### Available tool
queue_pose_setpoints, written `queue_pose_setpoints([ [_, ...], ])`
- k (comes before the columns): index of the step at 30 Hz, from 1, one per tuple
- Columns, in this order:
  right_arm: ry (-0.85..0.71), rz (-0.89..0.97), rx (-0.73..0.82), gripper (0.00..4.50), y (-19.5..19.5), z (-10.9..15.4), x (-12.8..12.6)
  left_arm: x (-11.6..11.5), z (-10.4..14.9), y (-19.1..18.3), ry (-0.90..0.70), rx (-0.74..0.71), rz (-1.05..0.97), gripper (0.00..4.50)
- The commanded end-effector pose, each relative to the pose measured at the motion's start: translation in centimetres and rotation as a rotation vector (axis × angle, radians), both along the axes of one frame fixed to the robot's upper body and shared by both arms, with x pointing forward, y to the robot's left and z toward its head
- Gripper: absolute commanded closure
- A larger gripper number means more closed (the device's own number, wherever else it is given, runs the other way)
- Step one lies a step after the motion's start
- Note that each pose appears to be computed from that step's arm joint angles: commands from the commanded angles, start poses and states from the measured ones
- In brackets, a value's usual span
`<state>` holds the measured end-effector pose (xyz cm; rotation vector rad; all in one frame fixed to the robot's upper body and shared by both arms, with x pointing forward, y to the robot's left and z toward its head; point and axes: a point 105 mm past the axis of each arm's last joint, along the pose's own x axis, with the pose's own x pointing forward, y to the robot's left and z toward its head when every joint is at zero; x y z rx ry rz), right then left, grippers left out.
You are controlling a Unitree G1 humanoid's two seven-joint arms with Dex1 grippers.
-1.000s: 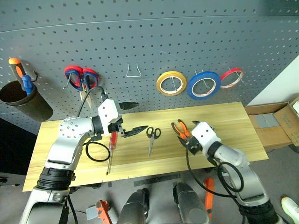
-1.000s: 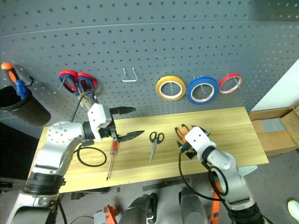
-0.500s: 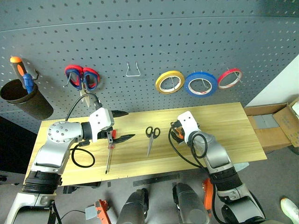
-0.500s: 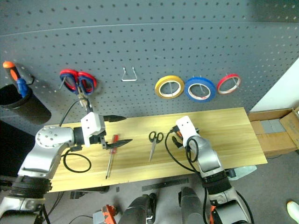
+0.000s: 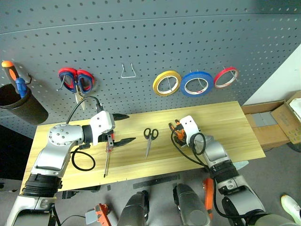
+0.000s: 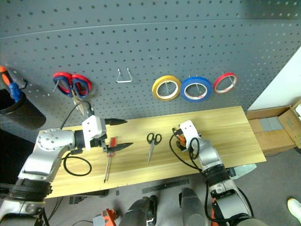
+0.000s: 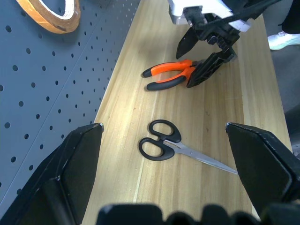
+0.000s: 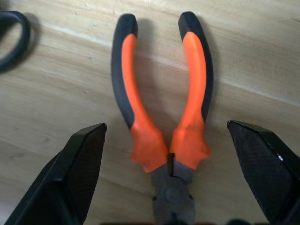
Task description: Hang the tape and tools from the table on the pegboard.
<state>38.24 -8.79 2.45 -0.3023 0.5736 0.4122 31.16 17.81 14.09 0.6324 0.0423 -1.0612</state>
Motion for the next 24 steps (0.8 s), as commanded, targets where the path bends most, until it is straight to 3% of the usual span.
queue_pose_setpoints([
  [1, -0.031, 0.027, 0.0, 0.04, 0.5, 0.7, 0.8, -0.2, 0.7, -0.3, -0.043, 0.012, -0.02, 0.0],
  [7, -0.004, 0.038, -0.022, 0.04, 0.3, 0.2, 1.4, -0.2, 0.7, -0.4, -0.045, 0.012, -0.023, 0.0],
  [10, 0.006, 0.034, -0.036, 0.6, -0.1, -0.1, 1.5, -0.2, 0.6, -0.4, -0.046, 0.009, -0.022, 0.0],
  [14, 0.008, 0.062, -0.052, 1.86, 0.1, -0.4, 1.2, -0.3, 0.4, -0.5, -0.042, 0.001, -0.017, 0.0],
  [20, -0.027, 0.097, -0.044, 1.9, 1.2, 0.0, 0.4, -0.2, 0.4, -0.4, -0.043, -0.035, 0.014, 0.0],
  [24, -0.128, 0.125, 0.009, 1.9, 2.7, 3.0, -0.1, 0.0, 1.3, 0.6, -0.06, -0.11, 0.095, 0.0],
])
